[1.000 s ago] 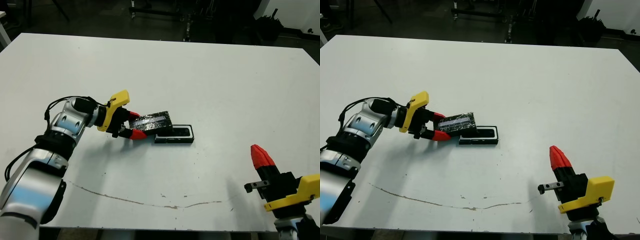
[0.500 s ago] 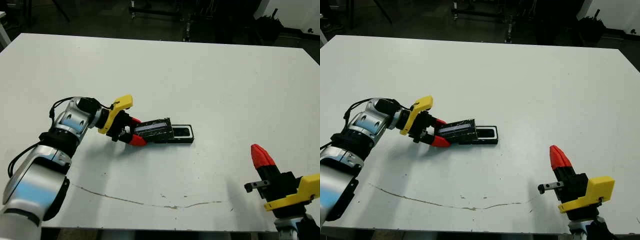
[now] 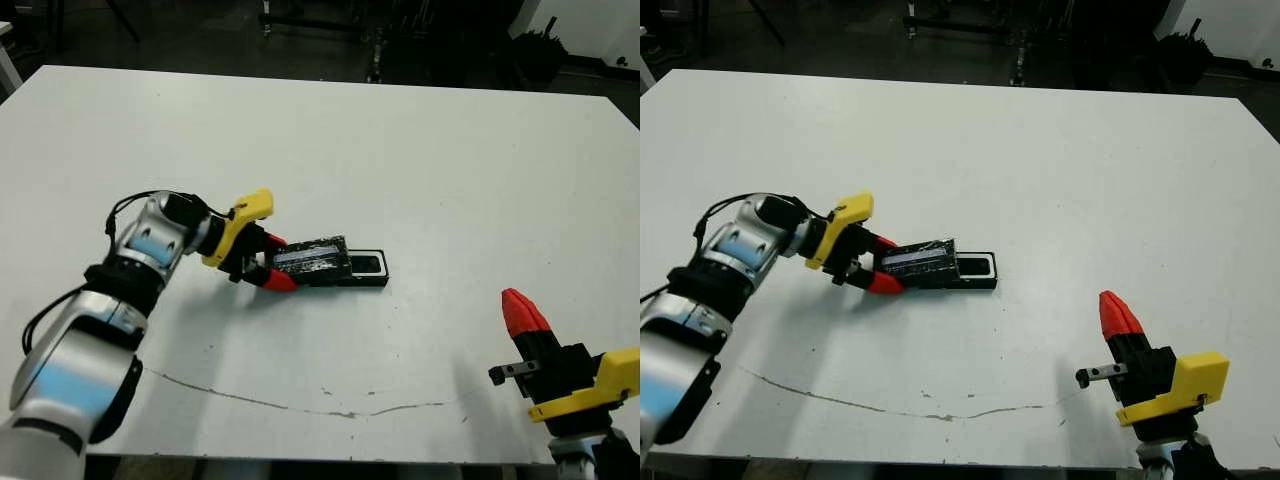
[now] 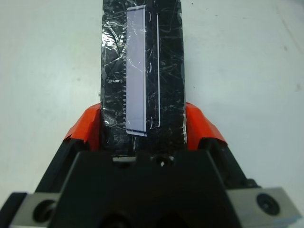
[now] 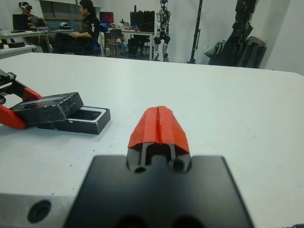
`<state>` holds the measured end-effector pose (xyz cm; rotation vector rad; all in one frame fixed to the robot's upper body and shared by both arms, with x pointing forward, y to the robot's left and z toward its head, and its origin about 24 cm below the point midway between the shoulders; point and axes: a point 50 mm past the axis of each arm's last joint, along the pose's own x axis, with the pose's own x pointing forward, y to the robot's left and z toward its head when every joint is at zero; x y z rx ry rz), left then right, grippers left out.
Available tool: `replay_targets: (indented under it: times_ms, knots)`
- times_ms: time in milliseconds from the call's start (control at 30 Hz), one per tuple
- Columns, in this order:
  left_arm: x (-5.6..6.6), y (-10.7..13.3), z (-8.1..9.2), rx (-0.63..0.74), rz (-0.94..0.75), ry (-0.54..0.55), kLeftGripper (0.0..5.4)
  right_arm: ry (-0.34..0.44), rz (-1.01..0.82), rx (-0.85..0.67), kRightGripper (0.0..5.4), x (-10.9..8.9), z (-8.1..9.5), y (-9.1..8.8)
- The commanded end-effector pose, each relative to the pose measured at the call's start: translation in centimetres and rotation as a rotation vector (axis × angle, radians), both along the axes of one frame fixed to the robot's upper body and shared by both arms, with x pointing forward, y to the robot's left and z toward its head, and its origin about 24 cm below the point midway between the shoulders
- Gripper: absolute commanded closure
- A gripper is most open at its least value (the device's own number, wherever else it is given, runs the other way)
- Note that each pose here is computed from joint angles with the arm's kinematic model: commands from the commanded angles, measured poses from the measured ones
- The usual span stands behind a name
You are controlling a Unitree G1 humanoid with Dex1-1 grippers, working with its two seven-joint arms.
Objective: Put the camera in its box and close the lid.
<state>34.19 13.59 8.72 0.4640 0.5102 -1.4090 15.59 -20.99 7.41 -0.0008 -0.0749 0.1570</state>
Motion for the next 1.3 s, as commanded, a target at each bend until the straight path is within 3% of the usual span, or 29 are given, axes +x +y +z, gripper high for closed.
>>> replay_targets:
  times_ms: [33, 500, 900, 1300]
  knots:
    - [-0.5, -1.2, -1.0, -0.004, -0.033, 0.015, 2.22, -0.002, -0.004, -0.012, 5.4, -0.1, 0.0, -0.2]
    - [-0.3, -5.4, -1.7, 0.068, -0.101, 0.042, 2.22, -0.002, -0.002, -0.009, 5.4, -0.2, -0.2, -0.1]
    - [0.1, -7.5, -1.3, 0.124, -0.207, 0.099, 2.22, 0.005, -0.009, -0.016, 5.4, -0.4, -0.5, 0.2]
    - [-0.2, -9.9, -0.7, 0.12, -0.293, 0.074, 2.22, 0.012, -0.015, -0.007, 5.4, -0.6, -0.8, 0.4]
